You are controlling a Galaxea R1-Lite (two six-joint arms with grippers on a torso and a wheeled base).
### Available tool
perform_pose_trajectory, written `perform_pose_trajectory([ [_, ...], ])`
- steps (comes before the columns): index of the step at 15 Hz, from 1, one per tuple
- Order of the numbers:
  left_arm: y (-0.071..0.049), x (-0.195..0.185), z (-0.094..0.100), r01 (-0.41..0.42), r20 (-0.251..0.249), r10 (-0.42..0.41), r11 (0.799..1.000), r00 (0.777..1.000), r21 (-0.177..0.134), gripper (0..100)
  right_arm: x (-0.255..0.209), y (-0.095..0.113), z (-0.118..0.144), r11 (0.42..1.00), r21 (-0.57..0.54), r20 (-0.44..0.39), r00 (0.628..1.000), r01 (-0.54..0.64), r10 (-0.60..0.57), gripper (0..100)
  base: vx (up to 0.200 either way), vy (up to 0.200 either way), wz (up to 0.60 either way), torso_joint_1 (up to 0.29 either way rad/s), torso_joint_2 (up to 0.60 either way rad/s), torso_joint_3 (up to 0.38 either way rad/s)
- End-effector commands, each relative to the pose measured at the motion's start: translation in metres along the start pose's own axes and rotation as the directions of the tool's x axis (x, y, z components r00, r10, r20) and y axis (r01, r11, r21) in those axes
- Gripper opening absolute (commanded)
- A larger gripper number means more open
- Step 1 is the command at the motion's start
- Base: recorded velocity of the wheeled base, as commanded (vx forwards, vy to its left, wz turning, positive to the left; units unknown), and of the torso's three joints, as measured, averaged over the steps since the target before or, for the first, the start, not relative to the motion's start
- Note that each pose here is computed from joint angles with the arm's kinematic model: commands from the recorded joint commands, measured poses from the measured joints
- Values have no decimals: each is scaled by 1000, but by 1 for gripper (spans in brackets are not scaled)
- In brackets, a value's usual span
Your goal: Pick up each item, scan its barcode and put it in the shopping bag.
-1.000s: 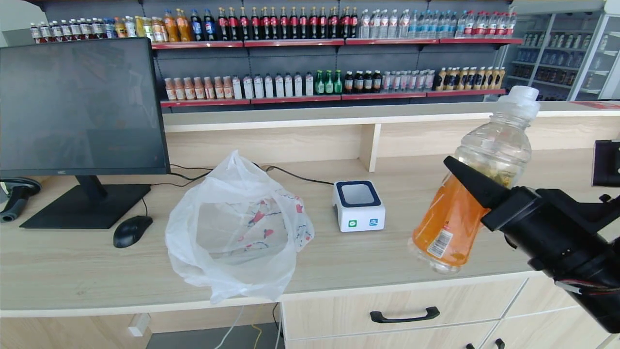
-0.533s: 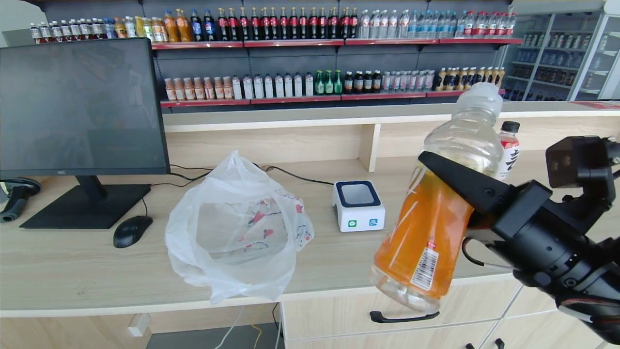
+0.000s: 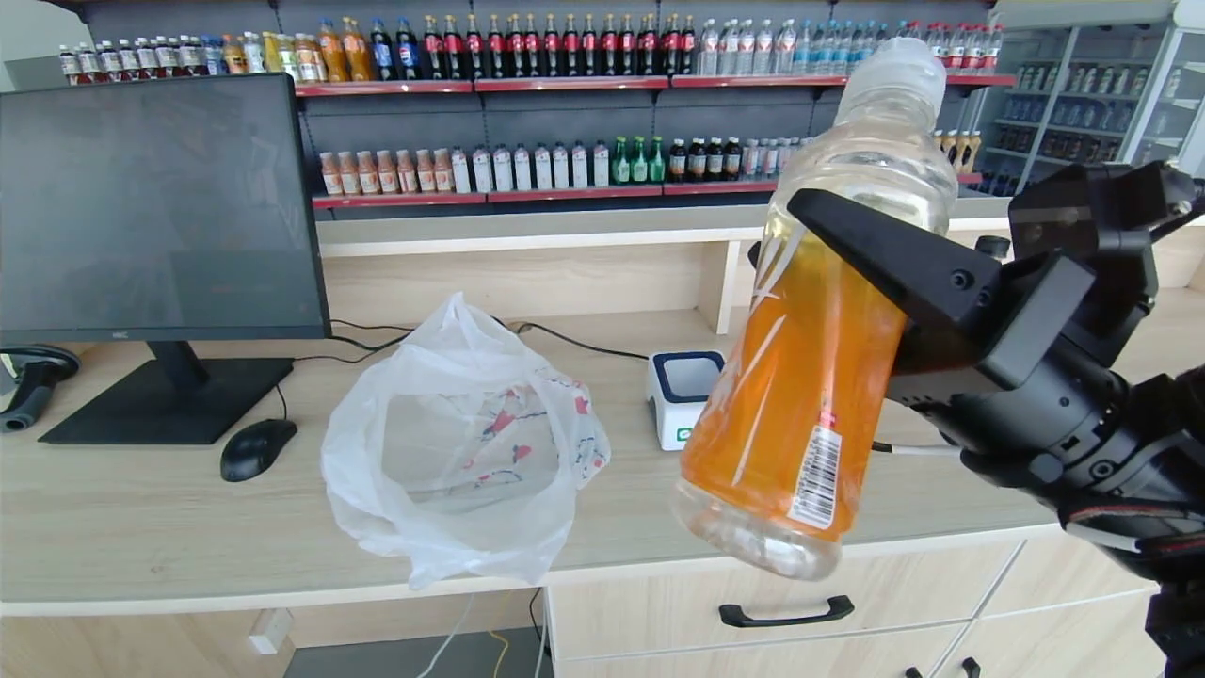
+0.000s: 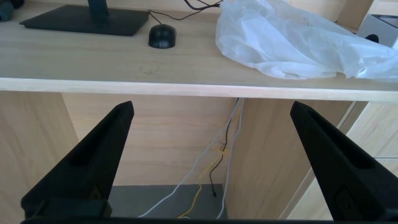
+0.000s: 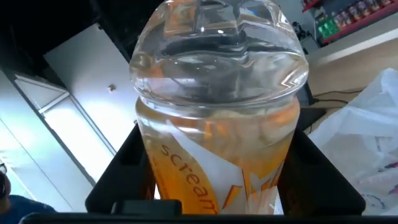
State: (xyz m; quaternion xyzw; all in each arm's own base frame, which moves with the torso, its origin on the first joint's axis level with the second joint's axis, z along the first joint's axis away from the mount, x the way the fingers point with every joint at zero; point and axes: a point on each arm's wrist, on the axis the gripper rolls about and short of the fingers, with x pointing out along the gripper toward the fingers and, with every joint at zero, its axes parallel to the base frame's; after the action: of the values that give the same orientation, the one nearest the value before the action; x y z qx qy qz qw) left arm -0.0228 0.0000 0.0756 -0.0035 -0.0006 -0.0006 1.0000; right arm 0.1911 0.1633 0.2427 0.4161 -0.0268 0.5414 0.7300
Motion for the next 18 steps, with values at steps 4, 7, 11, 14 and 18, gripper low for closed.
perform_pose_trajectory([
  [4,0,0,0,-1,0,1,1000,1000,1,100,6,5,2,995,-23,-82,992,-99,97,0,0,0,0,0,0,0],
  [7,0,0,0,0,0,0,1000,1000,-1,100,13,10,4,989,-38,-81,987,-139,136,0,0,0,0,0,0,0],
  [11,0,0,0,0,0,0,1000,1000,1,100,13,8,3,984,-75,-114,982,-162,153,0,0,0,0,0,0,0],
  [14,0,0,0,0,0,0,1000,1000,-1,100,14,9,2,978,-85,-146,974,-189,175,0,0,0,0,0,0,0],
  [18,0,0,0,0,0,0,1000,1000,-1,100,13,8,1,978,-84,-154,972,-192,177,0,0,0,0,0,0,0],
])
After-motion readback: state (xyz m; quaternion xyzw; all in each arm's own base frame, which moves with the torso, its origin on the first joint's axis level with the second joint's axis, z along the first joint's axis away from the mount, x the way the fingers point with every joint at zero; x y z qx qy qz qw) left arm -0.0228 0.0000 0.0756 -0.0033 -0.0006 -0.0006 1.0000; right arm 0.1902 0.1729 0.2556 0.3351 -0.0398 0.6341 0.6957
